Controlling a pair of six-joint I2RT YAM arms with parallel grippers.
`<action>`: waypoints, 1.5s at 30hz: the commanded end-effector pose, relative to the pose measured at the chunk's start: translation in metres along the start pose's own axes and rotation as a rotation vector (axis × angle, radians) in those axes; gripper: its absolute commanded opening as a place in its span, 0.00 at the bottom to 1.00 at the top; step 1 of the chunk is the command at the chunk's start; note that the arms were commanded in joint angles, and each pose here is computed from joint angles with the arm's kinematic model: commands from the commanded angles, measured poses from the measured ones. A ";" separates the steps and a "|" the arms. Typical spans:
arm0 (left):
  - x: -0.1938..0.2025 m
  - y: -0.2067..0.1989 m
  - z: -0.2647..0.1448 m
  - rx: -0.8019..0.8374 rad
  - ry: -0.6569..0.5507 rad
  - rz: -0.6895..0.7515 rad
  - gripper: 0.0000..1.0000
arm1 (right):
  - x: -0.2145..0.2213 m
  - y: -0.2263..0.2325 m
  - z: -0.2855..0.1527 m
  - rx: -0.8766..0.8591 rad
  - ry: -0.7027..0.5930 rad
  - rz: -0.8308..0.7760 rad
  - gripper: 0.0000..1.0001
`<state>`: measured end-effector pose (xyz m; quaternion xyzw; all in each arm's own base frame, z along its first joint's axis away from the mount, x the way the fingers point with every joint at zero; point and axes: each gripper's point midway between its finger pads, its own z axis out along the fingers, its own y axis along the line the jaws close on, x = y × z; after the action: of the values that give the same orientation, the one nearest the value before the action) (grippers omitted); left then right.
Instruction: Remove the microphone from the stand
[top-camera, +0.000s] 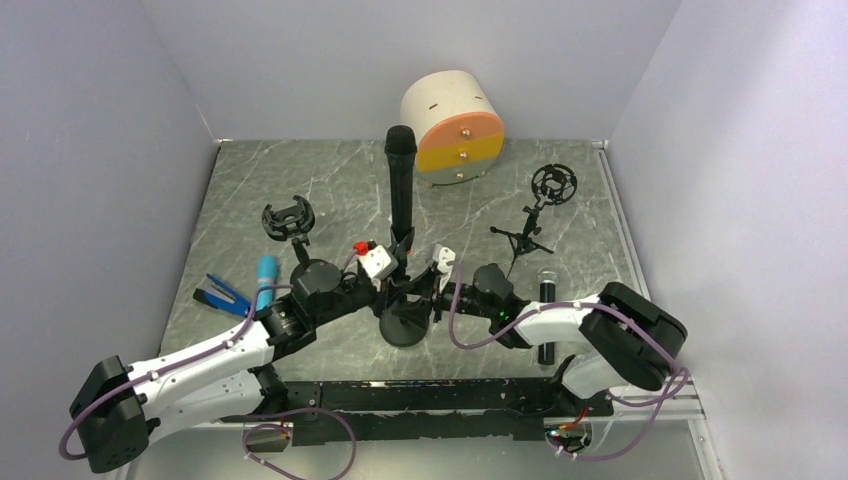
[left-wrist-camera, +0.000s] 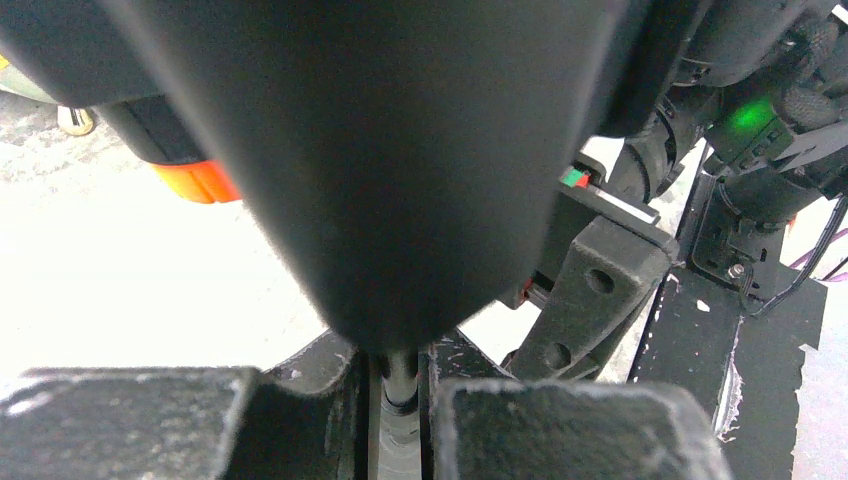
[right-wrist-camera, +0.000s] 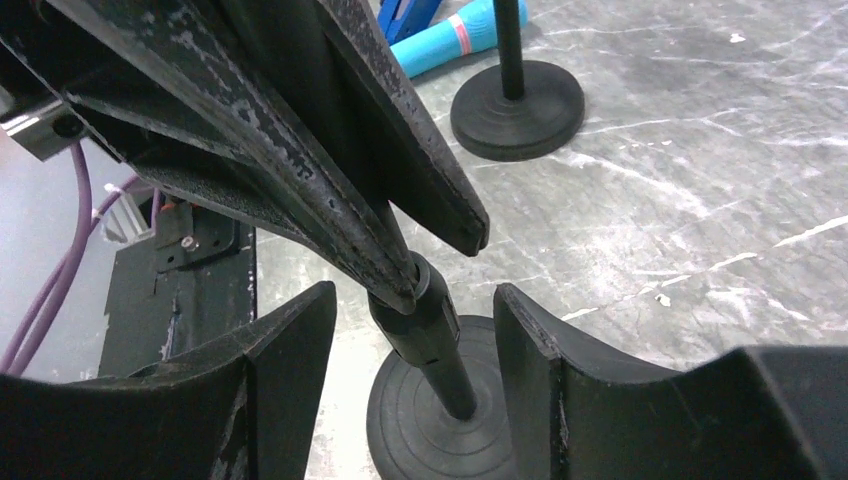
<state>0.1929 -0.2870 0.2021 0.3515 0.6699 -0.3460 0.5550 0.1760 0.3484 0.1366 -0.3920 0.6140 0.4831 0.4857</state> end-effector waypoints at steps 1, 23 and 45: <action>-0.047 -0.004 -0.003 0.012 -0.163 0.042 0.03 | -0.018 0.004 0.003 -0.038 -0.103 -0.069 0.56; -0.064 0.023 -0.005 -0.148 -0.188 -0.013 0.03 | -0.014 0.009 -0.005 0.766 -0.204 -0.148 0.00; -0.061 0.012 0.004 -0.079 -0.156 0.000 0.03 | -0.025 0.035 -0.007 0.050 -0.215 -0.023 0.76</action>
<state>0.2037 -0.2828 0.2042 0.3180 0.6904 -0.3287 0.5606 0.1650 0.3421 0.1498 -0.2834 0.6166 0.4379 0.5897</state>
